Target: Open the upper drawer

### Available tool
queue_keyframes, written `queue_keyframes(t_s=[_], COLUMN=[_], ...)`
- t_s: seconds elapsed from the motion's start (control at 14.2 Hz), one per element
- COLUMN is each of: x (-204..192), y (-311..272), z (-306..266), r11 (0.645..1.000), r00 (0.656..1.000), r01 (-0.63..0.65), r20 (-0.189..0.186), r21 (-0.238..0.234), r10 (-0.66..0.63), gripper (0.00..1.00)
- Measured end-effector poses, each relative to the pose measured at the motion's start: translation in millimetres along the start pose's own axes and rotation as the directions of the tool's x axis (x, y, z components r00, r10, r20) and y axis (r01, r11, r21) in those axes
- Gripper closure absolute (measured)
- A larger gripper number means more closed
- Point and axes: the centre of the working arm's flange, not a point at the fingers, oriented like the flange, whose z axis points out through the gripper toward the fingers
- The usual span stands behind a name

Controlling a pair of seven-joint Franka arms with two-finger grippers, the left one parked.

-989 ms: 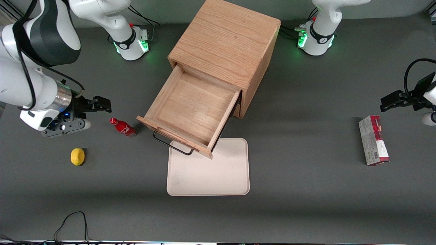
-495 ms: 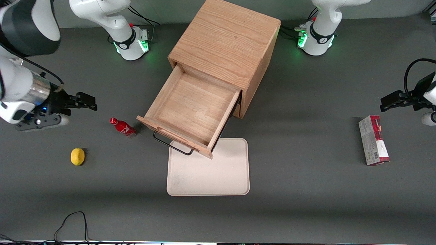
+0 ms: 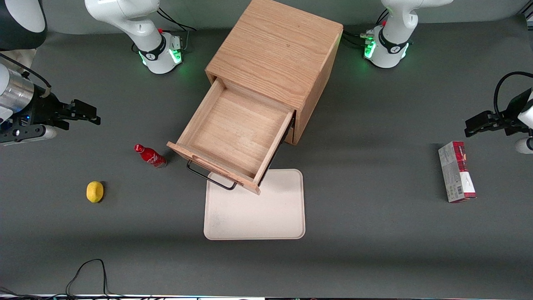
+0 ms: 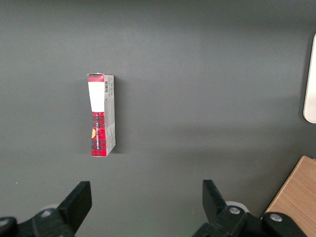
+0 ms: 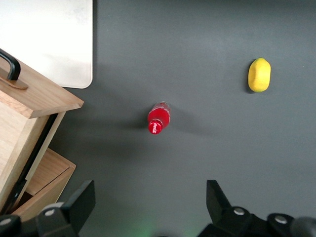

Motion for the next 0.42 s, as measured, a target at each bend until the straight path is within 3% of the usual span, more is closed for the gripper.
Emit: queue_keyframes(t_s=[0.42], x=[0.1], y=[-2.8], z=[1.7], r11=[1.0], r00=[1.0], r01=[0.008], r20=[0.0], r21=[-0.017], r10=[-0.008], gripper=[0.0])
